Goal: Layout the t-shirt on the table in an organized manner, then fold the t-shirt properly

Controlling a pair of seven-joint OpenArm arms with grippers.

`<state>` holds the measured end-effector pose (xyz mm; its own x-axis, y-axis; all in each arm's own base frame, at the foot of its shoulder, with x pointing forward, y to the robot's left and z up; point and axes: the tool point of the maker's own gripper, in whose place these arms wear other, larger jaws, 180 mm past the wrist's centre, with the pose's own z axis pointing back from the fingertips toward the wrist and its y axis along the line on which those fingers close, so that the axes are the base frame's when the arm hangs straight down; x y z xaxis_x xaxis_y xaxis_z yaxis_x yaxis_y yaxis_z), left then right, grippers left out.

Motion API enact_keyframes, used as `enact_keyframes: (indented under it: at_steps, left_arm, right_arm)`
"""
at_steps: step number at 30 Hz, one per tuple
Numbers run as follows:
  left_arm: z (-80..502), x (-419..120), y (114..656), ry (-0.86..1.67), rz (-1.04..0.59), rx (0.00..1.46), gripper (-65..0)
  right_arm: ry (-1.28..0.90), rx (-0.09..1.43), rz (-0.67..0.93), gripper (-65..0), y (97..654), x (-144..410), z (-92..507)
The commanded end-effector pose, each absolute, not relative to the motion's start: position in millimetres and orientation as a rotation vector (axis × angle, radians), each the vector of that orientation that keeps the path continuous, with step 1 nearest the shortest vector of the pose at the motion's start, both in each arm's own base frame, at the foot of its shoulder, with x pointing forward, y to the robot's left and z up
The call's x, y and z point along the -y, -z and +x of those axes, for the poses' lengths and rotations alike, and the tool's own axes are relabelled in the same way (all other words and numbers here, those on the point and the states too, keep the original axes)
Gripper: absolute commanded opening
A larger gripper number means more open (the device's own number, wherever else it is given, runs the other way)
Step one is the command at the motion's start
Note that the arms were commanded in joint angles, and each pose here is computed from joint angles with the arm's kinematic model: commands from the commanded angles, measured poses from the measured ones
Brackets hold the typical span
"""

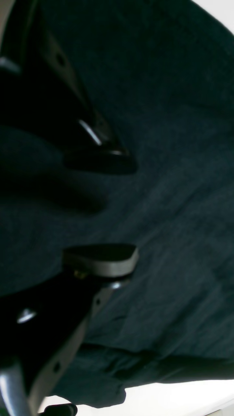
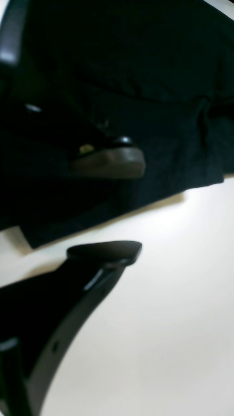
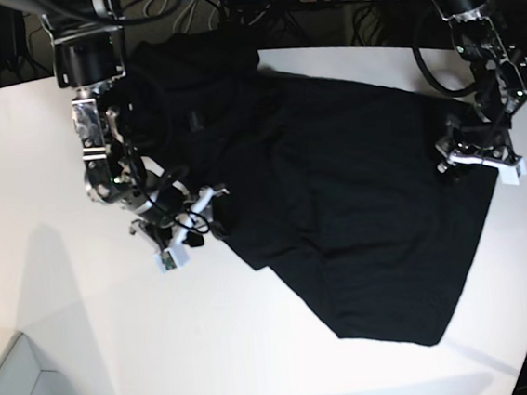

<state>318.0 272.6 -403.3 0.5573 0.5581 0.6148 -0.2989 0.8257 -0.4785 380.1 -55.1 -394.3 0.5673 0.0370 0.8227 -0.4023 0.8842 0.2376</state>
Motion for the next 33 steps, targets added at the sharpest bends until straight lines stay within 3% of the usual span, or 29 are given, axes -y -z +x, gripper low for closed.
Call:
enact_keyframes:
  at_steps: [1, 19, 23, 27, 33]
  left_arm:
    - [328.0, -277.1, 388.3, -0.499, -0.341, 0.891, -31.9]
    - [324.5, -277.7, 390.7, -0.505, -0.341, 0.885, -31.9]
    - [324.6, -277.6, 390.6, -0.505, -0.342, 0.885, -31.9]
    - [324.6, -277.6, 390.6, -0.505, -0.342, 0.885, -31.9]
    - [324.6, -277.6, 390.6, -0.505, -0.342, 0.885, -31.9]
  right_arm:
    - [-0.278, 1.006, 0.453, -33.7, 373.6, 50.1, 393.0]
    - [-0.274, 0.959, 0.474, -35.3, 387.7, 40.2, 398.7]
    - [-0.273, 0.959, 0.477, -46.2, 387.5, 38.8, 398.7]
    - [-0.272, 0.956, 0.484, -65.0, 387.5, 35.3, 398.1]
    - [-0.277, 0.964, 0.488, -65.0, 385.6, 34.5, 395.0]
